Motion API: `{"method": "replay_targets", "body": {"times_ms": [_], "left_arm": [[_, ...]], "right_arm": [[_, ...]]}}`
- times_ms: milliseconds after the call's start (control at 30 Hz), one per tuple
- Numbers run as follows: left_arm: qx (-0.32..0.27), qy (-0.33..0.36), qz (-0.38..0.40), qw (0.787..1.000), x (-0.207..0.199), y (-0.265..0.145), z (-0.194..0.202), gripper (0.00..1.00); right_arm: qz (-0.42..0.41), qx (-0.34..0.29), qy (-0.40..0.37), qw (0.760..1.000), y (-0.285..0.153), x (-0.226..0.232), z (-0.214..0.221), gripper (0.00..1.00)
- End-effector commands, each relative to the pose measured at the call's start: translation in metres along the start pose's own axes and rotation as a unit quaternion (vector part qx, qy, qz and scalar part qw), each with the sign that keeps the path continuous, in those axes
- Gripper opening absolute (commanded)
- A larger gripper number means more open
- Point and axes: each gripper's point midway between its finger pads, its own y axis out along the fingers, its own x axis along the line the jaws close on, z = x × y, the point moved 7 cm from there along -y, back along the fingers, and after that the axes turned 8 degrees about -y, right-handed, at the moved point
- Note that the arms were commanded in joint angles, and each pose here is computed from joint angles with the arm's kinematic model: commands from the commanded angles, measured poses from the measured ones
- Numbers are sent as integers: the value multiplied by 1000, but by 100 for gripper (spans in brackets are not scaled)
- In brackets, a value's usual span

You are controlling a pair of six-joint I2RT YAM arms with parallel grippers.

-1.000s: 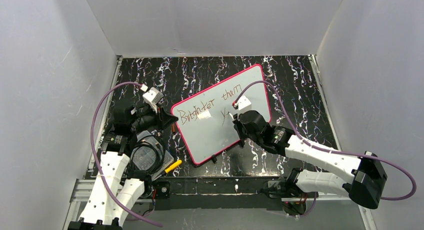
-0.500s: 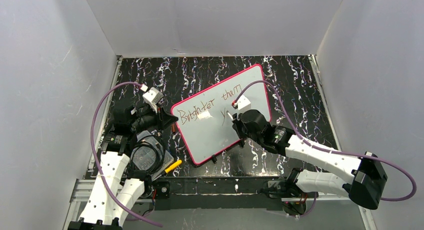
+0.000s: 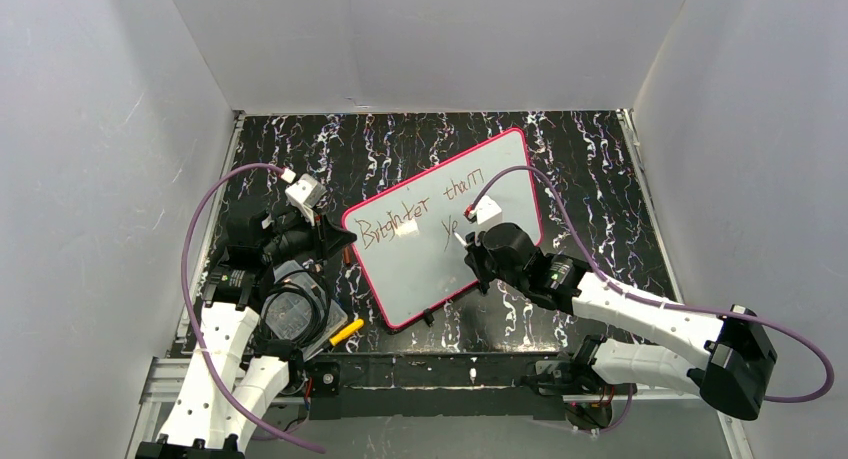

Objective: Write a sentence on the whiteboard

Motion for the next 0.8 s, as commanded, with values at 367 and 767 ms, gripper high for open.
{"method": "replay_targets", "body": {"times_ms": [367,767], "left_arm": [[10,34,-9,999,7,1,7,0],[11,33,-9,999,7,2,7,0]], "right_arm": [[52,11,12,999,0,-10,1,1],[37,-24,25,999,-7,-12,-12,1]]}}
